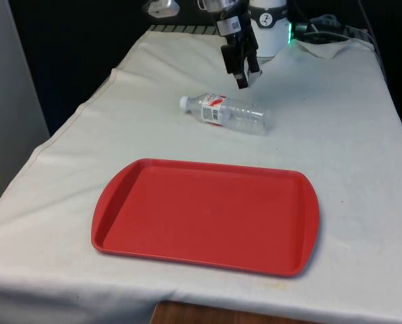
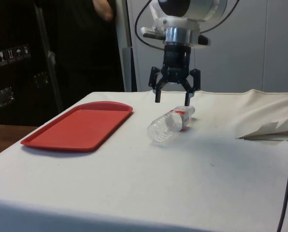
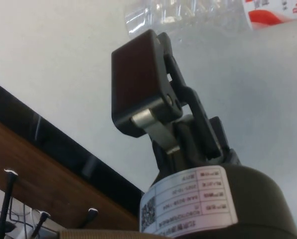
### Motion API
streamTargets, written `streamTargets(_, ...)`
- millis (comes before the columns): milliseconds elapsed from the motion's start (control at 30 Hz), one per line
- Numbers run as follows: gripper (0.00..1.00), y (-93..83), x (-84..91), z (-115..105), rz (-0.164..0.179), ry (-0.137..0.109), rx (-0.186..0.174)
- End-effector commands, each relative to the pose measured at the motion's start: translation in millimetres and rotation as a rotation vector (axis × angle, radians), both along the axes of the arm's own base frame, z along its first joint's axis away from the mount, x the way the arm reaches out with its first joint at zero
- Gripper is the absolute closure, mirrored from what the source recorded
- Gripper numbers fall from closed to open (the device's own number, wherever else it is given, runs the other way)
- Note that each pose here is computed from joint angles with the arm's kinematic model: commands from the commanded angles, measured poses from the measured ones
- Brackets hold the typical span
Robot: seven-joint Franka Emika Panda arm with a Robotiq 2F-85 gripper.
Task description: Place the bottle upright on the tray.
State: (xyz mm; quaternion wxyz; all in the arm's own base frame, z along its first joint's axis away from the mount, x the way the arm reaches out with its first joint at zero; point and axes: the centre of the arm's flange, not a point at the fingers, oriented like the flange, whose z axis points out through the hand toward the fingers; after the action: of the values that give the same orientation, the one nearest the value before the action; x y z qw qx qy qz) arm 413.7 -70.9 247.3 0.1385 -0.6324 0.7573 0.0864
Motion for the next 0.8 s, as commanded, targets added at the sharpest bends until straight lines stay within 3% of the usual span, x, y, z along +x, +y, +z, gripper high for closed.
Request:
streamTargets(0, 0.0, -4.1, 0.8, 1.6, -0.008, -0.013, 0.003)
streamTargets(133, 0.0, -9.7, -0.9, -0.6, -0.013, -0.002, -0.001)
streamTargets(167, 0.0, -14.0, -0.1, 0.4, -0.018, -0.012, 0.0)
streamTargets(400, 0.0, -37.5, -1.1, -2.2, -0.038, -0.014, -0.006)
streamTargets(433, 0.0, -34.3, -2.4, -3.6, -0.035, -0.007, -0.009)
streamTargets(733, 0.0, -62.5, -0.8, -4.5, -0.062, -0.02, -0.012)
streamTargets(767, 0.0, -60.1, -1.7, -6.2, -0.058, -0.011, -0.019)
